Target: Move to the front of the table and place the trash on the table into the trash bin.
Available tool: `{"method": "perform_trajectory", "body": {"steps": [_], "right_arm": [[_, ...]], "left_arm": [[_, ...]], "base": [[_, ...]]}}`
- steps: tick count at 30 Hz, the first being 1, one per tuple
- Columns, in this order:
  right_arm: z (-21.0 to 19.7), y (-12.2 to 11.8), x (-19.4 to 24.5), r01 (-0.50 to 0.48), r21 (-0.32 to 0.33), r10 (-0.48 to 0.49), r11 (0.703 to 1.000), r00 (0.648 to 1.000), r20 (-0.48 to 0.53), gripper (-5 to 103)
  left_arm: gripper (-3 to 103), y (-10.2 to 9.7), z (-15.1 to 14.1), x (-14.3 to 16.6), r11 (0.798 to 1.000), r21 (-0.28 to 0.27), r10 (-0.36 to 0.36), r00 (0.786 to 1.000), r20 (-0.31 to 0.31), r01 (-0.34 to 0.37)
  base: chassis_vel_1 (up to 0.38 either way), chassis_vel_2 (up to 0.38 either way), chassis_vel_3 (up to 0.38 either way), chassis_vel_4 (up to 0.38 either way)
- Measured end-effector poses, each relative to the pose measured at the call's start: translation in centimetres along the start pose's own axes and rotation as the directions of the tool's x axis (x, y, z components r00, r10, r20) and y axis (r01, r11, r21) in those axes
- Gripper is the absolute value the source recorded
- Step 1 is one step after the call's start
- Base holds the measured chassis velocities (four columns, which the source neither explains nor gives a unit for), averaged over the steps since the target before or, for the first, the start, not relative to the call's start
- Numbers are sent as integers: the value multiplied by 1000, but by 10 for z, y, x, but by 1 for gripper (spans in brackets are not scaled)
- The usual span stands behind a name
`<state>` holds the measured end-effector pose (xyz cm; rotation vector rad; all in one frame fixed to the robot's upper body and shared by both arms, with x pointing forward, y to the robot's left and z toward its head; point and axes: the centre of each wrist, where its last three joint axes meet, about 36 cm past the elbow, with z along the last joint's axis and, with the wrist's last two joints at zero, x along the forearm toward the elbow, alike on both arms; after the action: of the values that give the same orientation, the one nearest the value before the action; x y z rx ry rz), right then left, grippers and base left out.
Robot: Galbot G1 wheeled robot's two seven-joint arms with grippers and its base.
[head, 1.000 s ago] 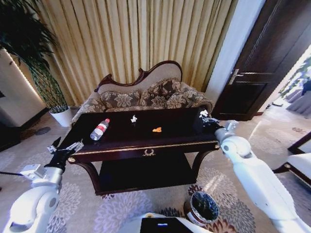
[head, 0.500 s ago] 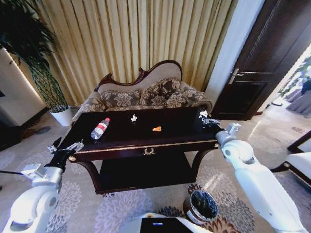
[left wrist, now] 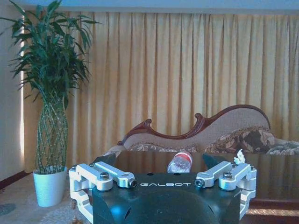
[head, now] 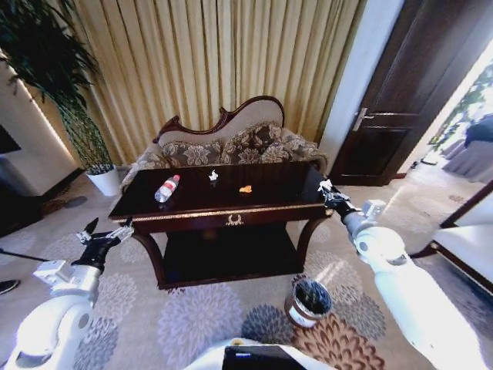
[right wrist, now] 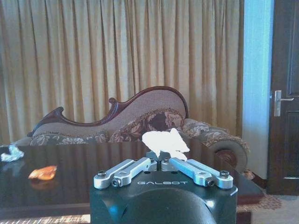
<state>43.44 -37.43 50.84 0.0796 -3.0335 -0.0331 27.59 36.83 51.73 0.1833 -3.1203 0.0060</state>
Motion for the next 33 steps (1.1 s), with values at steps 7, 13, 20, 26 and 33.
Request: {"method": "perform_trajectory", "body": {"steps": [7,13,20,26,33], "right_arm": [[37,-6,-1,-49,9,49,999,995,-82,0],[131,-37,6,-181,84,198,980,932,-302,0],[218,-57,19,-247,198,311,949,841,-443,0],[283,-67,30,-261,274,370,926,775,-512,0],[320,-67,34,-267,293,391,918,732,-558,0]], "left_arm": [[100,0,2,1,1000,3,0,1000,-5,0],[100,1,4,0,1000,7,0,1000,-10,0],[100,2,6,0,1000,11,-5,1000,-12,5],[100,3,10,-1,1000,13,-7,1000,-10,7],[100,4,14,-1,1000,10,-10,1000,-13,10]], "base": [[58,-73,-59,77],[-6,5,5,-10],[0,0,0,0],[0,0,0,0],[0,0,0,0]]}}
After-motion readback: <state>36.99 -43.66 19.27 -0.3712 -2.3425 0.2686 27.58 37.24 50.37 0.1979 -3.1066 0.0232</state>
